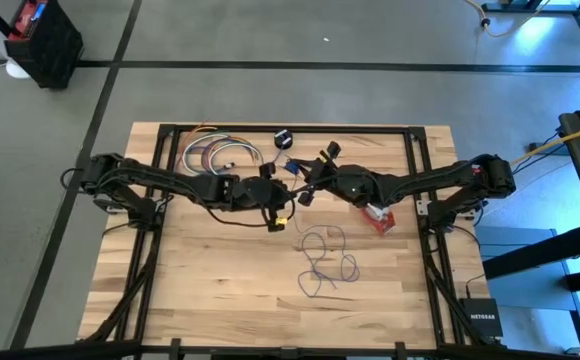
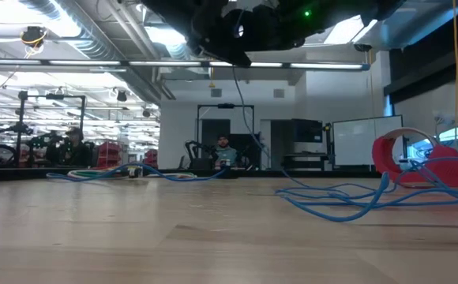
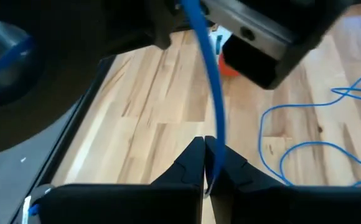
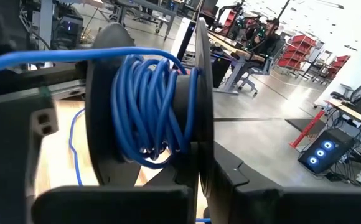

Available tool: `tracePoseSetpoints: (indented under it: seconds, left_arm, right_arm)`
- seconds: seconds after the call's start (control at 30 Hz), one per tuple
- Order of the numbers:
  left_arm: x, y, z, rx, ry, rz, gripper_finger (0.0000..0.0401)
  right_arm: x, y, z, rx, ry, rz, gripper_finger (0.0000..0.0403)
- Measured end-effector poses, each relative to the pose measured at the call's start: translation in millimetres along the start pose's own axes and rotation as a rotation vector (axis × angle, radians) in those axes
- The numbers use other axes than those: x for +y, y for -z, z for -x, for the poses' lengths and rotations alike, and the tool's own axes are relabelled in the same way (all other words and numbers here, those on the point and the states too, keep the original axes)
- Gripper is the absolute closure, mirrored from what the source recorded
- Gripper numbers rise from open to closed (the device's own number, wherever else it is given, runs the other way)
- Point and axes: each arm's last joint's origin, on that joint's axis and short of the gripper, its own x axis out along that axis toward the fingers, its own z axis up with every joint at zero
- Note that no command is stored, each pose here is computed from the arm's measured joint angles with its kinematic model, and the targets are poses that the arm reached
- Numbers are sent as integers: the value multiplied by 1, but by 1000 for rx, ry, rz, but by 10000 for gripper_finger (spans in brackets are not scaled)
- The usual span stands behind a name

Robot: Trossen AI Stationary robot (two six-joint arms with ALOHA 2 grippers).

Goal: Coil cords
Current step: Coil the blue wire onto the spool

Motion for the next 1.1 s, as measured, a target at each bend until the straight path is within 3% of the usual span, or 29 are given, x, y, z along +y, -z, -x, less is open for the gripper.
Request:
tracePoseSetpoints:
  seconds: [0.43,0.8,0.9,1.1]
  left_arm:
    - [3,0,-1,4,-6,84,397]
    - [2,0,0,5,-2,35,396]
    - [2,0,0,3,-3,36,377]
    - [1,-1,-3,-16,-3,34,300]
  right_arm:
    - [0,0,0,-5,1,-3,384]
    - [0,-1,0,-7,2,-2,384]
    - [0,-1,0,-7,1,-1,384]
    - [0,-1,0,-7,2,-1,384]
